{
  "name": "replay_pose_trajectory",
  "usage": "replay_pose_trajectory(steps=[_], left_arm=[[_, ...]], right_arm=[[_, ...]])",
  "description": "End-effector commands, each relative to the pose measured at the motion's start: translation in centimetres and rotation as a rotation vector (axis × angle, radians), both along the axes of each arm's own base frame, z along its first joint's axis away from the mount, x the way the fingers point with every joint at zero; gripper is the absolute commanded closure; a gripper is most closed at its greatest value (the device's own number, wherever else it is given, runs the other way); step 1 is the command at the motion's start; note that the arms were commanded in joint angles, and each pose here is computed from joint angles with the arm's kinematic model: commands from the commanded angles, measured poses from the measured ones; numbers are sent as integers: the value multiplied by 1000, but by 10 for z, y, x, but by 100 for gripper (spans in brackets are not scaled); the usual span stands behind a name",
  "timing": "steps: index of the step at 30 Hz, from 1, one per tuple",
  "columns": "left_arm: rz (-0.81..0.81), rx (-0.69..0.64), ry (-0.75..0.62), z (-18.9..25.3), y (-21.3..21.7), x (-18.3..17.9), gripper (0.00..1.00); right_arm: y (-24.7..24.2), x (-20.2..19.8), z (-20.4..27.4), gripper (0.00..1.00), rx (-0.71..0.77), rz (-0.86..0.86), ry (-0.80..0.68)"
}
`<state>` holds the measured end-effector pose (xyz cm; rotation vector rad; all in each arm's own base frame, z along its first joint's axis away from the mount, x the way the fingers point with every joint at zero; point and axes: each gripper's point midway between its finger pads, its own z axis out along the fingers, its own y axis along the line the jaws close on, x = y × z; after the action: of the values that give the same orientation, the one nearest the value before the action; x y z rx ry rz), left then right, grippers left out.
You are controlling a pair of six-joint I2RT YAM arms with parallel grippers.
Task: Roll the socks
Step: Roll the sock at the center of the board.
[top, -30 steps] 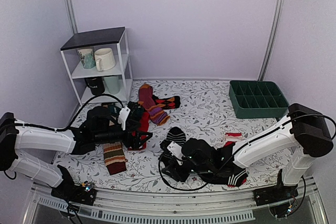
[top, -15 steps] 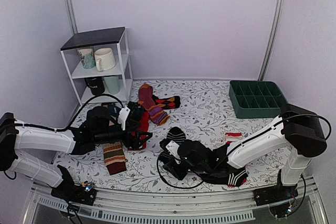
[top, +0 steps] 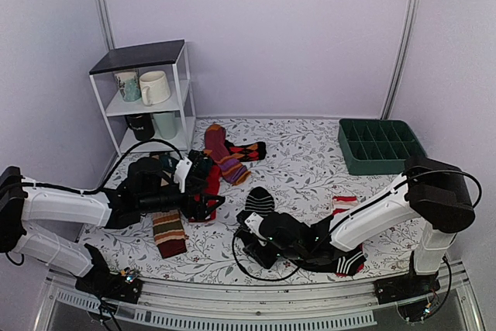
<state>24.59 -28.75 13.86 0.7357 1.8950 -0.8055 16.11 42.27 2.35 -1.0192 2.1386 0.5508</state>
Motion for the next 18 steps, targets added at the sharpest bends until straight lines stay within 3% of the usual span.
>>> replay_pose_trajectory(steps=[1,4,9,13,18], left_arm=[[-8,-20,-22,6,1,0,11],[-5,-20,-24,7,2,0,11],[-2,-23,-30,6,5,-3,10],[-44,-30,-34,5,2,-10,13],[-186,-67,-27,6,-6,-36,30]], right_arm=[[-19,1,-28,62,-103,-44,12],[-27,1,-37,72,-144,-59,16],[-32,-3,-42,100,-184,-40,38],[-30,-9,-37,100,-173,-11,72],[-36,-15,-31,100,-120,27,243]])
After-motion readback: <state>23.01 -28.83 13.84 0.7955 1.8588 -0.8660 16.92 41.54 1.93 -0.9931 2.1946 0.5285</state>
